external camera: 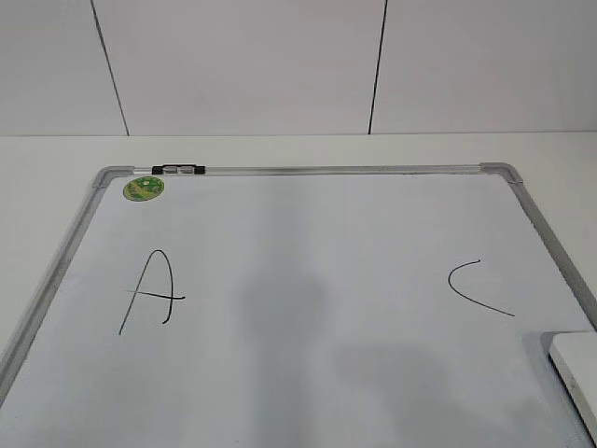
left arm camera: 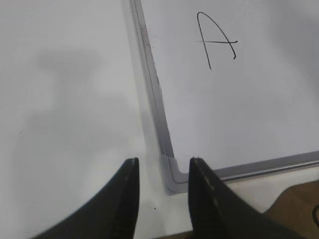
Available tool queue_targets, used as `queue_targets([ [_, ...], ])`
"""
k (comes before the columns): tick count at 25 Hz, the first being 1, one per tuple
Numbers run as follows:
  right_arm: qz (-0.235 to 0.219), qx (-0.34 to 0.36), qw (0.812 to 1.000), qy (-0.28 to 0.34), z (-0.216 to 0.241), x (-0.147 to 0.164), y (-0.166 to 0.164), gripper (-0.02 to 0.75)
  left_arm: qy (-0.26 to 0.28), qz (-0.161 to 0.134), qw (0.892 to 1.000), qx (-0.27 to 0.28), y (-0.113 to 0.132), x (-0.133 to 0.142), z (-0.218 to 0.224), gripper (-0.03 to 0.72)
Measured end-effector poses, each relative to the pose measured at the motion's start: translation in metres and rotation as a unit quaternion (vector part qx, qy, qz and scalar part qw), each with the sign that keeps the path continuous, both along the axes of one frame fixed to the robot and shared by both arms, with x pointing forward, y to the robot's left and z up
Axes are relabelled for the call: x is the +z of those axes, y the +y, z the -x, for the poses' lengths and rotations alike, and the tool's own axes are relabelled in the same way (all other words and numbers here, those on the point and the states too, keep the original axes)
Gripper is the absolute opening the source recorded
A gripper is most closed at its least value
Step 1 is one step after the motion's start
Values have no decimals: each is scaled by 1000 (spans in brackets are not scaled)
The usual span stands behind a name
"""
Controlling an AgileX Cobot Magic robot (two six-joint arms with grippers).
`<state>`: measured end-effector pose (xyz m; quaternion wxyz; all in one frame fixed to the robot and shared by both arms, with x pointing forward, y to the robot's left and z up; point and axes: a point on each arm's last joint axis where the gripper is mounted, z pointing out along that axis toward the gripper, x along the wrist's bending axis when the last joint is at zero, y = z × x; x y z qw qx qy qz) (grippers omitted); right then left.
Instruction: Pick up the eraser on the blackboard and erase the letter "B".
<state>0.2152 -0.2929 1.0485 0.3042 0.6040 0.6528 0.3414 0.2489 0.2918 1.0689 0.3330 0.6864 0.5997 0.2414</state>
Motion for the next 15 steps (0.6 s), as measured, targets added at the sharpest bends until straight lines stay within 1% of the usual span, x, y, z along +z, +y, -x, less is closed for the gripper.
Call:
queue_targets([
  [3,3,-3,1000,-5,-3,-1,-1,585,-45,6,999,2,1,-11,7,253],
  [5,5,-6,1000,-19,-6,-1,-1,585,-74,10,997,4,1,-13,11,253],
  [7,8,-9,1000,-26,-10,-4,-2,585,-91,12,996,4,2,-12,14,253],
  [15,10,-11,999,-31,-12,-6,-3,585,-106,13,994,4,2,-12,18,253],
])
